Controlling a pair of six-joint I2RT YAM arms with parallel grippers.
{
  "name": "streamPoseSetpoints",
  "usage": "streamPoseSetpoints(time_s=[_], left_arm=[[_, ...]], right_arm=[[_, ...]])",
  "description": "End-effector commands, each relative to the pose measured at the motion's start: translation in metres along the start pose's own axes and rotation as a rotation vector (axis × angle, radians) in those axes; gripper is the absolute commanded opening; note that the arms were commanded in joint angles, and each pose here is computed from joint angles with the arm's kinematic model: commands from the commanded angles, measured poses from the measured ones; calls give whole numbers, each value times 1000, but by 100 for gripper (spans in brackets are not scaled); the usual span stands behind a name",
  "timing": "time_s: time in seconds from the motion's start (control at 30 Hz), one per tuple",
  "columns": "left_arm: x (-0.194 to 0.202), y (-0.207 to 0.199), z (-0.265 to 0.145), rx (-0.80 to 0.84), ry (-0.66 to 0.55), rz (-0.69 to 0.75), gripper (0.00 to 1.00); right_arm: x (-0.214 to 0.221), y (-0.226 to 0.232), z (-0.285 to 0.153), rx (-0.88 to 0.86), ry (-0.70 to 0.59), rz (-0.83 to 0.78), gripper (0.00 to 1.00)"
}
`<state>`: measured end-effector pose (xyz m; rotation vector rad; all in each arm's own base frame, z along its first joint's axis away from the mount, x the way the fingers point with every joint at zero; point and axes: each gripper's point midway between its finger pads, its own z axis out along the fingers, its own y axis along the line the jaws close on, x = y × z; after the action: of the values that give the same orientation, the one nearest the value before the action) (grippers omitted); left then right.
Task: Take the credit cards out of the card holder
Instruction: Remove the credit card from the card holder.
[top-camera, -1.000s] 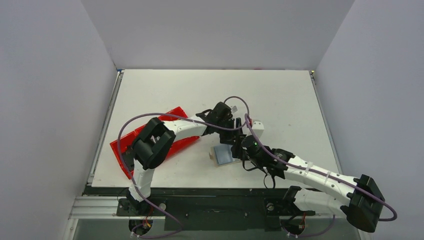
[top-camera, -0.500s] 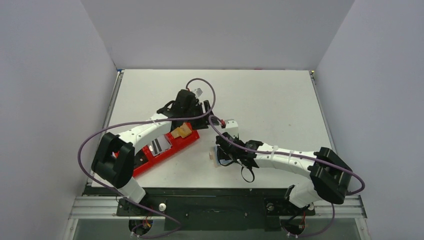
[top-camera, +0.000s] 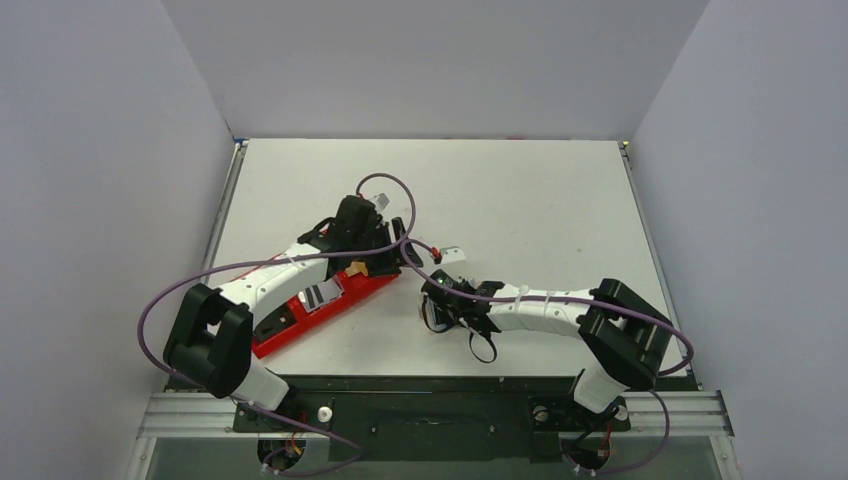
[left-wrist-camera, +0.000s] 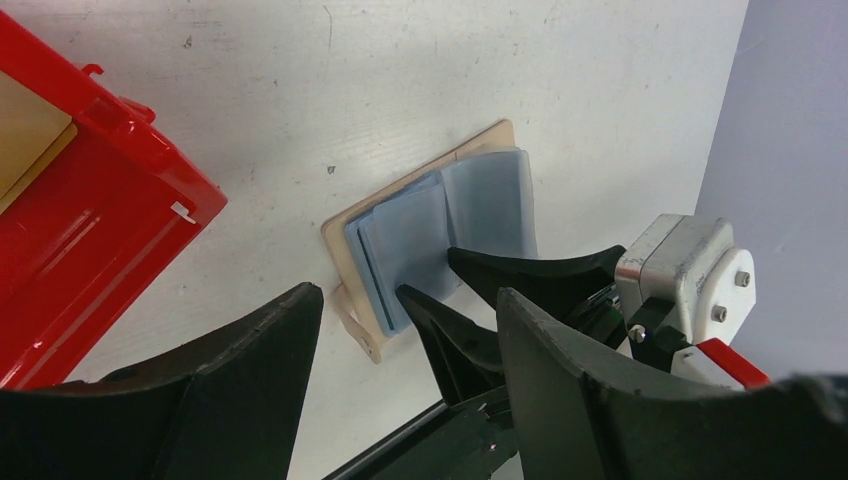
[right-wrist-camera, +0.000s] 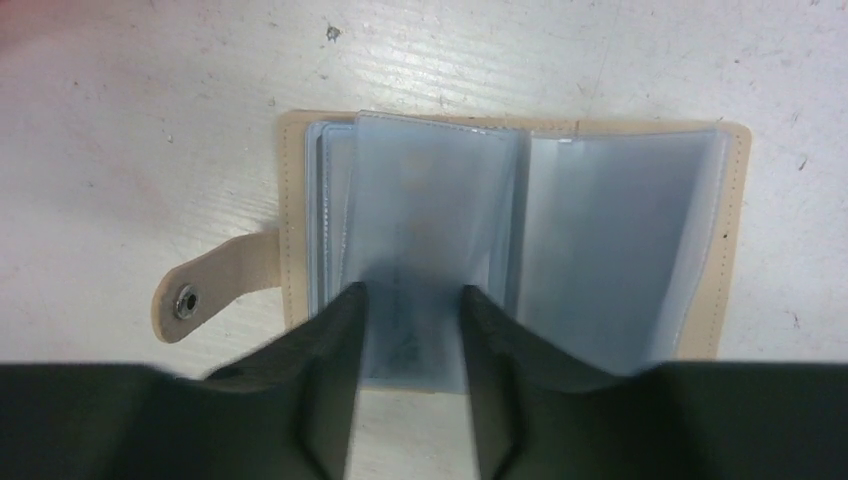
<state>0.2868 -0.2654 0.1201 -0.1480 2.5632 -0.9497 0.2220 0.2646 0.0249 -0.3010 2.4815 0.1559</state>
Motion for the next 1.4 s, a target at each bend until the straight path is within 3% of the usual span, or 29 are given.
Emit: streamPoseSetpoints(time_s=[0.0, 0.1, 0.17, 0.57, 0.97, 1.37], left_arm=[[-3, -8, -11, 41, -29, 27, 62], [1, -7, -9, 50, -21, 25, 62], [6, -7, -8, 53, -11, 25, 62], [35, -39, 14, 107, 67, 75, 62], [52, -49, 55, 92, 134, 84, 62], [60, -42, 80, 71, 167, 73, 57]], right_arm=[[-5, 6, 3, -20, -16, 37, 24], [0, 7, 3, -52, -10, 69, 5], [1, 8, 2, -79, -8, 100, 0], [-19, 18, -17, -453, -45, 424, 0], [-25, 4, -24, -592, -82, 601, 0], [-23, -5, -21, -612, -85, 642, 0]])
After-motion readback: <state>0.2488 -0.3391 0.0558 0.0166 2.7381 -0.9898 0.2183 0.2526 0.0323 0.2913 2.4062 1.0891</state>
